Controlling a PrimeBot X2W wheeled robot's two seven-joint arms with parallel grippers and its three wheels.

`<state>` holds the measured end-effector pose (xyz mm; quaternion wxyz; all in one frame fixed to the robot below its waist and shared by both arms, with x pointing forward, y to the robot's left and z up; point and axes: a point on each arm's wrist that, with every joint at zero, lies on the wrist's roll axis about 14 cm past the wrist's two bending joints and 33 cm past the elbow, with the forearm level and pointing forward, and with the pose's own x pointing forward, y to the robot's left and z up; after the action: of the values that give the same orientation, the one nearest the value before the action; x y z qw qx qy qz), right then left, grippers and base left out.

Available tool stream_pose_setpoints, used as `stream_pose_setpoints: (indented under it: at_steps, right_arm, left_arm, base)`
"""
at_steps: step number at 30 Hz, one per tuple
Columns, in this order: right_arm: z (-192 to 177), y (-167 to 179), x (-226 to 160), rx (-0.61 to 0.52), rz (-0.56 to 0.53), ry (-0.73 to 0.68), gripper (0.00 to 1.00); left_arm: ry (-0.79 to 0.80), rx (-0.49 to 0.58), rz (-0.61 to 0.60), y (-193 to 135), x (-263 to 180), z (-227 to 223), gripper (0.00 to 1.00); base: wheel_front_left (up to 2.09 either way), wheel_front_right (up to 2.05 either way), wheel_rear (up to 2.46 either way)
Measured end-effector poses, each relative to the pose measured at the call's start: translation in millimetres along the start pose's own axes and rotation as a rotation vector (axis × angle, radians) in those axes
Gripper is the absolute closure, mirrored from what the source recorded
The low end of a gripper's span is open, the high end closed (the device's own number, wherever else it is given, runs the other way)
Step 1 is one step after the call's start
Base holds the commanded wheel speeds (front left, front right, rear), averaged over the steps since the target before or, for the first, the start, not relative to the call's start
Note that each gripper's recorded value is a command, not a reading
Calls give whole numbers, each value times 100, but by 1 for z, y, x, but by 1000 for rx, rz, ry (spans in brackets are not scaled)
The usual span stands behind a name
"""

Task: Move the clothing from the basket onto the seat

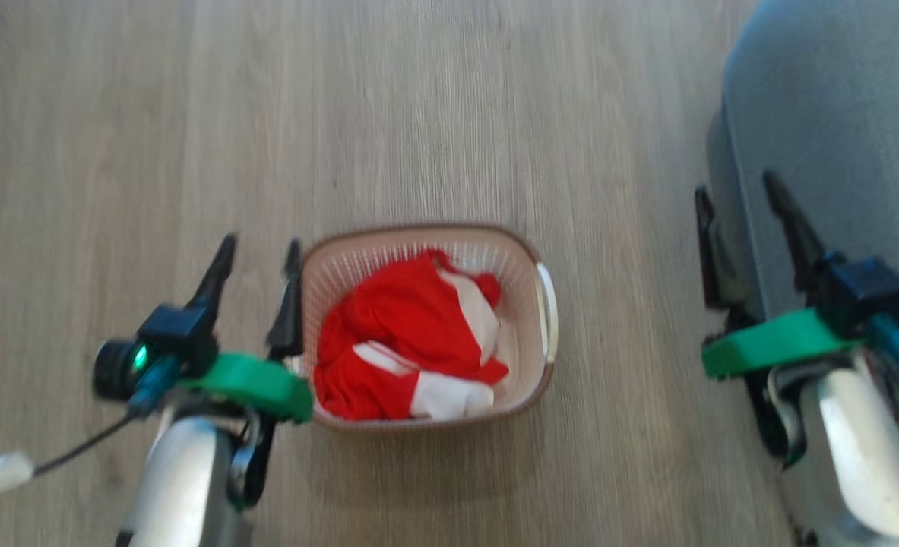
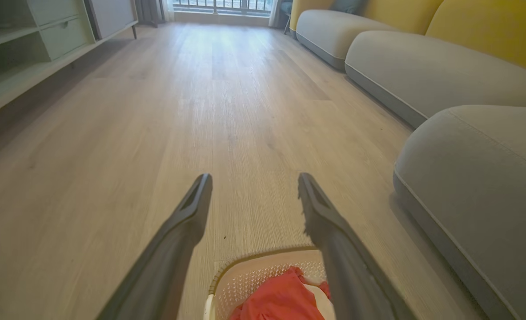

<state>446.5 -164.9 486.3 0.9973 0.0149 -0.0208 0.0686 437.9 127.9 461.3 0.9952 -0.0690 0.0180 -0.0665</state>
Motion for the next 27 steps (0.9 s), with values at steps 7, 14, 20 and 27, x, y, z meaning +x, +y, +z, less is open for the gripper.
stream_pose_setpoints:
  at_steps: [7,14,20,27]
  right_arm:
    - [-41,-9,46,4,-3,46,0]
    - [-83,-13,71,6,4,97,0]
    - [-101,-21,82,9,-11,106,0]
    - [-134,-37,74,9,-52,170,0]
  left_arm:
    - [198,13,-192,-47,57,-85,0]
    - [578,5,-216,-51,71,-202,0]
    - [755,8,-216,-55,80,-258,0]
    - [923,2,-211,-60,80,-319,0]
  base:
    - [0,0,0]
    - [0,0,0]
    - [0,0,0]
    - [0,0,0]
